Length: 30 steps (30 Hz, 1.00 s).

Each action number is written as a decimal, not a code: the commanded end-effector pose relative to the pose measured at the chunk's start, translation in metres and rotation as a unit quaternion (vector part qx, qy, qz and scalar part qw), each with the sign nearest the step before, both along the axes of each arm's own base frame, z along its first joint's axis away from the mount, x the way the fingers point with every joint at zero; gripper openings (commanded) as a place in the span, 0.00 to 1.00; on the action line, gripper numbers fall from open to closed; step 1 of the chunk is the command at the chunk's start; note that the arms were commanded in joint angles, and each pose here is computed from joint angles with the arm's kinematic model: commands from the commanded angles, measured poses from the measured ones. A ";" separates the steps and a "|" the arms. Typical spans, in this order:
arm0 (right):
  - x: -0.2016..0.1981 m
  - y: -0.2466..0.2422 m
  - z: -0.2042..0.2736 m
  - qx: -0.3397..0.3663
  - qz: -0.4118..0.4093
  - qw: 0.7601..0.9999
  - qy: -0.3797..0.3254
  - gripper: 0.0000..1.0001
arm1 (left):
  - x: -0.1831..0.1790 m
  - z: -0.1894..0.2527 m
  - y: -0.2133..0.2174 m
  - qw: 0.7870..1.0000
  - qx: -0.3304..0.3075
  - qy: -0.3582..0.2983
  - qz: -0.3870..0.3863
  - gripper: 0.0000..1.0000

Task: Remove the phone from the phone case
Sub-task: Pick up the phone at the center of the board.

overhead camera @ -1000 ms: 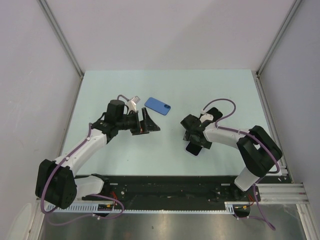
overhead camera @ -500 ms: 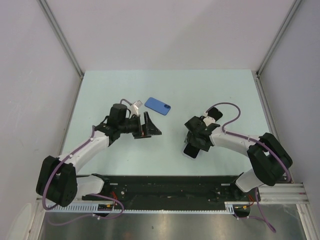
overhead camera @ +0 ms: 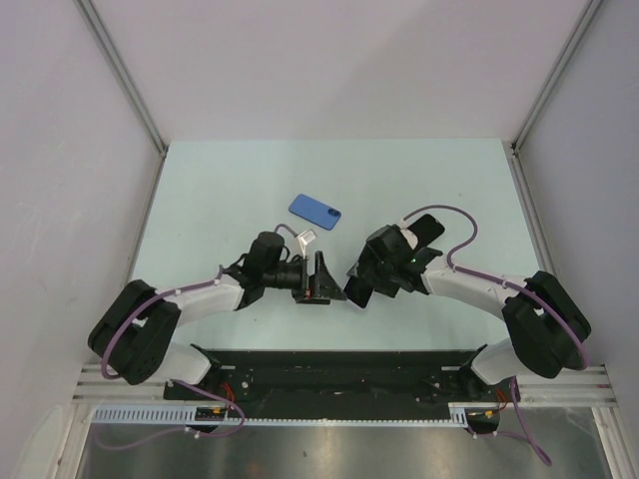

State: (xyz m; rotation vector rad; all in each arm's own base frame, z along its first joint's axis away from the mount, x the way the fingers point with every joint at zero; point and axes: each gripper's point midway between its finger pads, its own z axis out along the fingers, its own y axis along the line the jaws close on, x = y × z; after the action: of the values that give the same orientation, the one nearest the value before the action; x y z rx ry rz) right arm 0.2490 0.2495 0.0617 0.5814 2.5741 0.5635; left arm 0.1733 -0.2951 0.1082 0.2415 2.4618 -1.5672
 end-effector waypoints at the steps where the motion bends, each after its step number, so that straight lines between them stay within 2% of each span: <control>1: 0.014 0.026 0.029 0.072 0.001 0.997 -0.034 0.47 | 0.003 0.014 -0.017 0.998 -0.059 -0.005 -0.009 0.98; 8: 0.012 0.025 0.042 0.077 0.000 0.996 -0.049 0.46 | 0.018 0.008 -0.027 0.998 -0.055 0.001 0.006 0.89; 16: 0.007 0.034 0.047 0.085 0.004 0.995 -0.055 0.46 | 0.029 -0.001 -0.039 0.999 -0.040 0.006 0.017 0.70; 19: 0.003 0.036 0.045 0.082 0.006 0.995 -0.052 0.46 | 0.032 -0.003 -0.041 0.999 -0.039 0.010 0.024 0.60; 22: 0.001 0.037 0.045 0.080 0.008 0.995 -0.053 0.47 | 0.035 -0.003 -0.042 0.999 -0.040 0.010 0.027 0.44; 23: -0.001 0.037 0.045 0.078 0.009 0.996 -0.053 0.48 | 0.035 -0.004 -0.042 0.999 -0.039 0.011 0.027 0.31; 25: -0.002 0.035 0.047 0.076 0.012 0.996 -0.054 0.60 | 0.035 -0.002 -0.043 0.999 -0.039 0.010 0.027 0.15; 26: -0.003 0.032 0.046 0.072 0.012 0.996 -0.052 0.70 | 0.035 0.000 -0.042 0.999 -0.041 0.009 0.027 0.00; 27: -0.002 0.030 0.052 0.075 0.012 0.995 -0.057 0.88 | 0.034 0.000 -0.041 0.999 -0.039 0.010 0.026 0.00; 29: 0.000 0.019 0.055 0.067 0.011 0.996 -0.060 0.99 | 0.032 0.008 -0.040 0.999 -0.045 0.001 0.023 0.00; 30: 0.001 0.015 0.063 0.069 0.008 0.995 -0.070 1.00 | 0.032 0.013 -0.039 0.999 -0.048 -0.004 0.024 0.00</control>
State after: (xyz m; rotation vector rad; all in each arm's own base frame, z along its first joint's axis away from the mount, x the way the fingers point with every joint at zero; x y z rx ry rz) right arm 0.2405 0.2709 0.0886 0.5636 2.5227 0.6970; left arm 0.1983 -0.3264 0.0834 0.0768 2.5014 -1.5989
